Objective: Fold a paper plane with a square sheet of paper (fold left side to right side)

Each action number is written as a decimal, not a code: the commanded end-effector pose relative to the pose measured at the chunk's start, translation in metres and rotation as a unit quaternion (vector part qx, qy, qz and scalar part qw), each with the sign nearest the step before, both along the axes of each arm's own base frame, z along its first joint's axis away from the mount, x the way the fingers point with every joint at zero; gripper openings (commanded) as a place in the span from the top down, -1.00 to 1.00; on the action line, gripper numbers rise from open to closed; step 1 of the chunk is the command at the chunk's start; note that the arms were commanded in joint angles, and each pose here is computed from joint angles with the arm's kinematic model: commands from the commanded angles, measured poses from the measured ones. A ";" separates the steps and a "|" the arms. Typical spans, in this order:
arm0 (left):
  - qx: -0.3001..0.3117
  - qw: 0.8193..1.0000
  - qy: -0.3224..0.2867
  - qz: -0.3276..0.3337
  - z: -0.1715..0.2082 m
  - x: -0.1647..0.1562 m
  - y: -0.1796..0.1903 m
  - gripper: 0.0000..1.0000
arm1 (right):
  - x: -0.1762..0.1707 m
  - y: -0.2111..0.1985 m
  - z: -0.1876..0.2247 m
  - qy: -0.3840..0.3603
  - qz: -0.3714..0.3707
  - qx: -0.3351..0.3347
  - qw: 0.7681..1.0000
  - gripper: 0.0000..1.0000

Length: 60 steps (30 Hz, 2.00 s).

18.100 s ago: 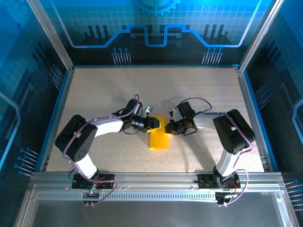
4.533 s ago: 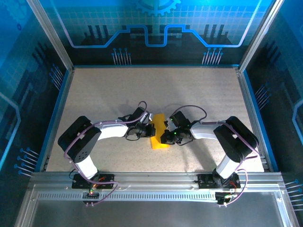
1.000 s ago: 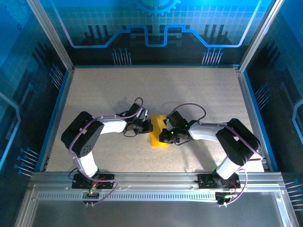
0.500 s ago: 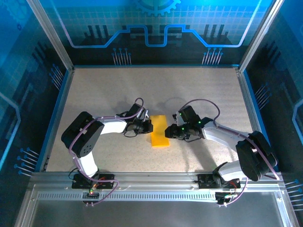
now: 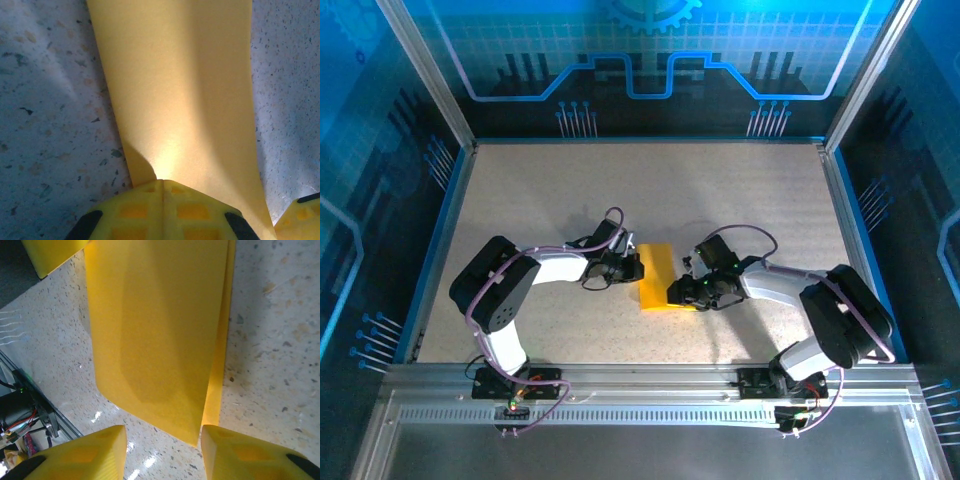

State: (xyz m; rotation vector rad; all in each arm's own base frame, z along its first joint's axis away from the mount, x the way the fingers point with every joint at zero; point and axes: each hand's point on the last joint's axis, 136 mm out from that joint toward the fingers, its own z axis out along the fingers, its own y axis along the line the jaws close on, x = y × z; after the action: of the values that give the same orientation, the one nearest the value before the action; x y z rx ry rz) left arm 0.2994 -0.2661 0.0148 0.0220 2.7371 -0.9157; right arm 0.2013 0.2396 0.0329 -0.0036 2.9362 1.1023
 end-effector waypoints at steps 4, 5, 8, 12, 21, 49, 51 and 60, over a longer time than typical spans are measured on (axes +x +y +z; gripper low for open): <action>0.029 0.999 0.029 -0.001 -0.017 -0.017 0.009 1.00 | -0.001 0.008 -0.003 0.011 0.002 0.019 1.000 0.12; 0.028 0.999 0.029 -0.001 -0.017 -0.018 0.009 1.00 | -0.001 0.008 -0.004 0.011 0.001 0.019 1.000 0.12; 0.028 0.999 0.029 -0.002 -0.017 -0.018 0.009 1.00 | 0.003 0.010 -0.005 0.009 -0.004 0.023 1.000 0.12; 0.028 0.999 0.029 -0.002 -0.018 -0.018 0.009 1.00 | 0.007 0.012 -0.005 0.009 -0.007 0.026 1.000 0.12; 0.028 0.999 0.028 -0.002 -0.017 -0.018 0.009 1.00 | 0.000 0.001 -0.011 0.023 -0.018 0.004 1.000 0.11; 0.021 0.999 0.028 -0.010 -0.017 -0.019 0.007 1.00 | 0.014 0.005 -0.007 0.018 -0.041 0.050 0.998 0.27; 0.021 0.999 0.026 -0.010 -0.016 -0.019 0.006 1.00 | 0.014 0.005 -0.009 0.021 -0.043 0.052 0.998 0.27; 0.019 0.999 0.025 -0.011 -0.016 -0.019 0.006 1.00 | 0.025 0.008 -0.003 0.003 -0.047 0.065 0.997 0.32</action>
State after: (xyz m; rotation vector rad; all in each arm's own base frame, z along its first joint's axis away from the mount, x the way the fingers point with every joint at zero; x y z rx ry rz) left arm 0.2985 -0.2673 0.0149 0.0281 2.7360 -0.9184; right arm 0.2217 0.2495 0.0313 0.1153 2.8348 1.2598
